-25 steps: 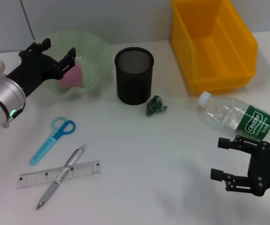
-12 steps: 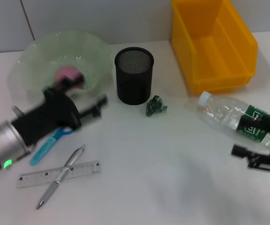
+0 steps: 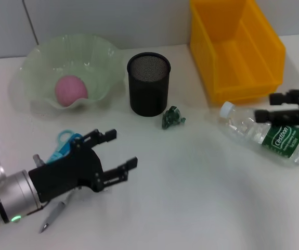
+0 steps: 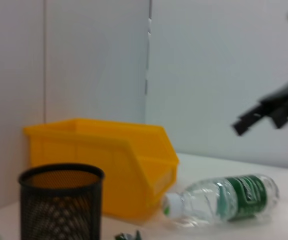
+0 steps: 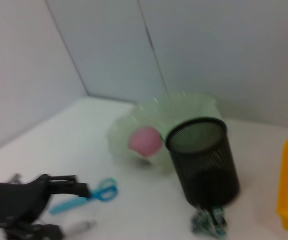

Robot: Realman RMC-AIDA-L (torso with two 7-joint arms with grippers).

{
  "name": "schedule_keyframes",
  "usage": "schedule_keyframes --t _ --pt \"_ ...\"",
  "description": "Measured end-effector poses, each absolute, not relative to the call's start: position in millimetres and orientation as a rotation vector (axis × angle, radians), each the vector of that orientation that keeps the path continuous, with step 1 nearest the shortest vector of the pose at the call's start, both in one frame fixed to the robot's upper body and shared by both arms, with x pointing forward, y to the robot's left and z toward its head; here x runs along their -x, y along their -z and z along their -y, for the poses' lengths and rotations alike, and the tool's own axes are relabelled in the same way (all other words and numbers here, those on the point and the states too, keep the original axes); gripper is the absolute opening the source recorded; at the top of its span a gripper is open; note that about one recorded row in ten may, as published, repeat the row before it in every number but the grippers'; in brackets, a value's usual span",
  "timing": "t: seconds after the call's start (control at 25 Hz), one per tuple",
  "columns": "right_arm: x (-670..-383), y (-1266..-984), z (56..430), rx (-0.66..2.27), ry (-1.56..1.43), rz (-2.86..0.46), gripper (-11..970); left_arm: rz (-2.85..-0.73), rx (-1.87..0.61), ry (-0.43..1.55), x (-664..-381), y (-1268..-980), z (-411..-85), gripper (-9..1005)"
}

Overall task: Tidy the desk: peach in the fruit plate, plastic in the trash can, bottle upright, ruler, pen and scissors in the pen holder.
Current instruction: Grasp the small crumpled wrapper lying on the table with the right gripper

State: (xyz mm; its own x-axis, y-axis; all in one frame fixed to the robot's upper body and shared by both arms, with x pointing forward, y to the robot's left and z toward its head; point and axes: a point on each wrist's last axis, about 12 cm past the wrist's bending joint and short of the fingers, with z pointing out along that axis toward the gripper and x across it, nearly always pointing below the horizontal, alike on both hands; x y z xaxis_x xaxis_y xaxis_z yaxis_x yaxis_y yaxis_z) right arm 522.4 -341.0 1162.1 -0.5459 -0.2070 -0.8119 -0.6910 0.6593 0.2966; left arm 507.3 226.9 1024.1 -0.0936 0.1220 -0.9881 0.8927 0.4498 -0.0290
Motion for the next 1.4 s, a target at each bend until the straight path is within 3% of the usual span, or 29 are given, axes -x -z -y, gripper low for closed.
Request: schedule_keyframes --t 0.16,0.36,0.64,0.84,1.4 --pt "-568 -1183 296 0.765 -0.678 -2.301 823 -1.565 -0.973 0.840 -506 -1020 -221 813" --pt "-598 -1192 254 0.841 -0.582 -2.412 823 -1.578 -0.966 0.835 -504 -1018 -222 813" --pt "-614 -1183 223 0.878 -0.520 -2.440 823 -1.581 -0.966 0.842 -502 -1016 -222 813" --pt "-627 -1159 202 0.888 -0.480 -2.452 823 -1.586 -0.970 0.844 -500 -1015 -223 813" --pt "-642 -1123 172 0.883 -0.436 -2.477 823 -1.591 -0.971 0.845 -499 -1014 -224 813"
